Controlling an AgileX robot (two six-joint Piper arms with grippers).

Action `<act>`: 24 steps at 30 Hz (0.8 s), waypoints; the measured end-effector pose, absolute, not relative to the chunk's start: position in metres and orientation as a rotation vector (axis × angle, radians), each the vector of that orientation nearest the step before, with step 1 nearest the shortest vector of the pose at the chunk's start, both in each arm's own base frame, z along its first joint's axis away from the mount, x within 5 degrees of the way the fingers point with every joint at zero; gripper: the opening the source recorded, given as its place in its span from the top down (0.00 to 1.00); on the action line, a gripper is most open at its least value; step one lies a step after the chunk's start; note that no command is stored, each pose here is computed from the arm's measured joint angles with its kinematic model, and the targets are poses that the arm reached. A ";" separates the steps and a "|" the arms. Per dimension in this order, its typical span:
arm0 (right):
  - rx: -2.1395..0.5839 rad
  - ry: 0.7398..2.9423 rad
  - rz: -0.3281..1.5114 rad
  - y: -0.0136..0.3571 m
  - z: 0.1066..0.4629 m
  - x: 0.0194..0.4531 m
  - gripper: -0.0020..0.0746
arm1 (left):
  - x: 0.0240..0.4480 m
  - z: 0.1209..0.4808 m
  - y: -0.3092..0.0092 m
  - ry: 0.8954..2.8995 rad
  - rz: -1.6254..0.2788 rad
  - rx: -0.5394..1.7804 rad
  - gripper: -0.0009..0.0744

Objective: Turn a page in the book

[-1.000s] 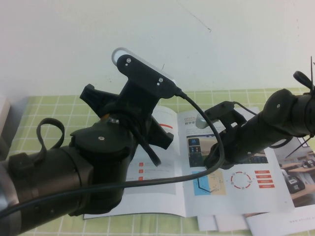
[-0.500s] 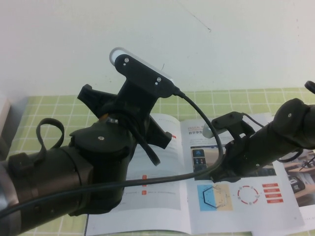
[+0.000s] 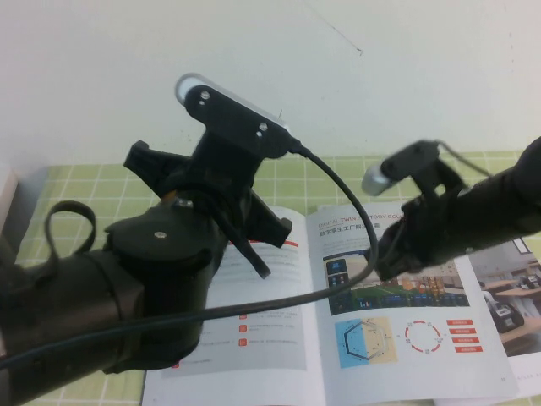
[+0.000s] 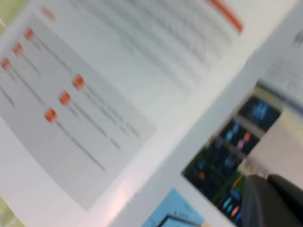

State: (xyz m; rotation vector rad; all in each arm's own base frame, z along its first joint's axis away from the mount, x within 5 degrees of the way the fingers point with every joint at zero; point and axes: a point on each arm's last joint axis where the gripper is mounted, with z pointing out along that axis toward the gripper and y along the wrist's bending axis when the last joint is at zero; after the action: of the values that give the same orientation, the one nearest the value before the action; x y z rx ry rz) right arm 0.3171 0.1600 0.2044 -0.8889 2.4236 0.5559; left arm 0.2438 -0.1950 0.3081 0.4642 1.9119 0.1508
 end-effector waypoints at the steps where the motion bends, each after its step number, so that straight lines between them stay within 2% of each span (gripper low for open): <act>1: -0.893 2.376 0.552 0.160 0.216 0.315 0.98 | 0.242 0.311 -0.193 1.907 0.139 0.450 0.99; 7: -0.880 2.088 0.582 0.157 0.274 0.295 0.98 | 0.228 0.348 -0.171 1.824 0.040 0.372 0.99; 12: -0.929 1.842 0.575 0.149 0.302 0.265 0.98 | 0.206 0.370 -0.138 1.719 -0.063 0.402 0.99; 19: -1.013 1.530 0.607 0.144 0.324 0.225 0.98 | 0.165 0.362 -0.106 1.645 -0.157 0.451 0.99; 24: -1.115 1.315 0.630 0.141 0.340 0.191 0.98 | 0.136 0.336 -0.087 1.633 -0.224 0.484 0.99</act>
State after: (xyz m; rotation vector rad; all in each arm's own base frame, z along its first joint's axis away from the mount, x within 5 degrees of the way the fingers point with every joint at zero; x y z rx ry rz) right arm 0.1914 0.1408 0.3401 -1.1150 1.3151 0.6299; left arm 0.1362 -0.0874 0.3365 0.4841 1.6328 -0.2236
